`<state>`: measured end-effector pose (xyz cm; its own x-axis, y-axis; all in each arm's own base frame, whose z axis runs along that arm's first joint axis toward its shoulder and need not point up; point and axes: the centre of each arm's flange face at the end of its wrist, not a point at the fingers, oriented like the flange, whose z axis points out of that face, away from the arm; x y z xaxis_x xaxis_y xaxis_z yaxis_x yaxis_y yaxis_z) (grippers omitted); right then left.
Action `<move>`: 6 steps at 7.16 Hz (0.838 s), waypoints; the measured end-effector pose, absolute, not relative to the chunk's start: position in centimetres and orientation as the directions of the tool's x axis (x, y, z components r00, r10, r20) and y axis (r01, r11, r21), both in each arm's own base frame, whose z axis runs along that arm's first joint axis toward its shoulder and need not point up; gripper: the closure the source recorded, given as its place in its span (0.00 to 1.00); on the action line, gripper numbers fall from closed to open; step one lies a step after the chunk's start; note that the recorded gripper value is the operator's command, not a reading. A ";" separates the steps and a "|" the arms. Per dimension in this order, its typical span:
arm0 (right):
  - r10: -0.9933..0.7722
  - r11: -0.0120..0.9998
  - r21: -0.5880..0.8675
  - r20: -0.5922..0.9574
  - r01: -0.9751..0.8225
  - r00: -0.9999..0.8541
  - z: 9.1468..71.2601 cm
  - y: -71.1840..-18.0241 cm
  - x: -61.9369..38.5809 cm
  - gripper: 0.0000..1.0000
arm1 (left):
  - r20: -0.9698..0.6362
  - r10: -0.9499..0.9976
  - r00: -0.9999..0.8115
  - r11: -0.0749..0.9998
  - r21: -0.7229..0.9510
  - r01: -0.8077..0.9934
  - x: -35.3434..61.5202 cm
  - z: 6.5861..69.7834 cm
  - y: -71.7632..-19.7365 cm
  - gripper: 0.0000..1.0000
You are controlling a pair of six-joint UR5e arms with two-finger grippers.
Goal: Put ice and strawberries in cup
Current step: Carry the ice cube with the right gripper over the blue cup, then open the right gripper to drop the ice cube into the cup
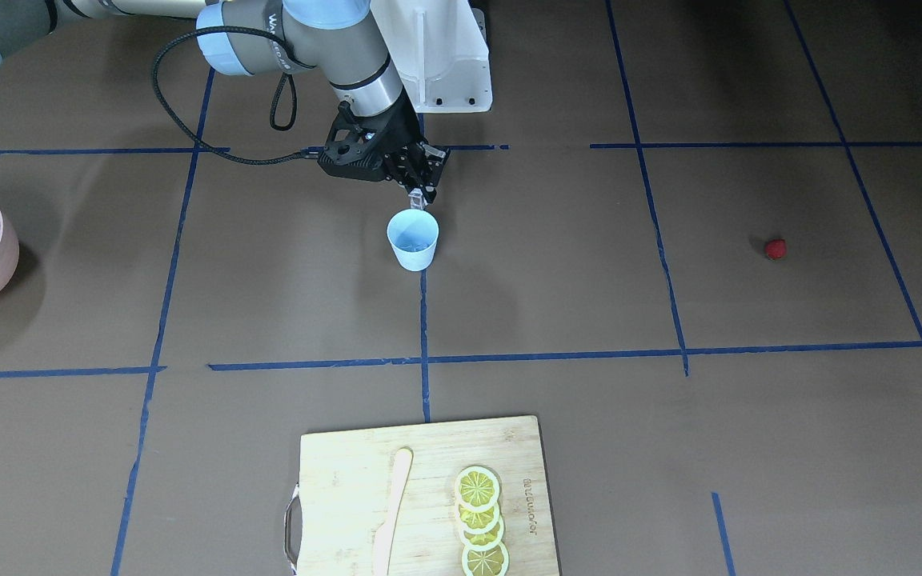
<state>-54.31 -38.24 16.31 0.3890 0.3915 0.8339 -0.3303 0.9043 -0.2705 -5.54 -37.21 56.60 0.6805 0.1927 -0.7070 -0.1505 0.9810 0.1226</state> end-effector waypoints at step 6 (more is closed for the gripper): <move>0.397 0.897 -0.257 0.825 -0.359 0.402 17.2 -38.9 -55.0 0.42 | -0.707 0.193 0.680 0.981 0.122 -0.152 -5.5 56.6 -37.2 0.00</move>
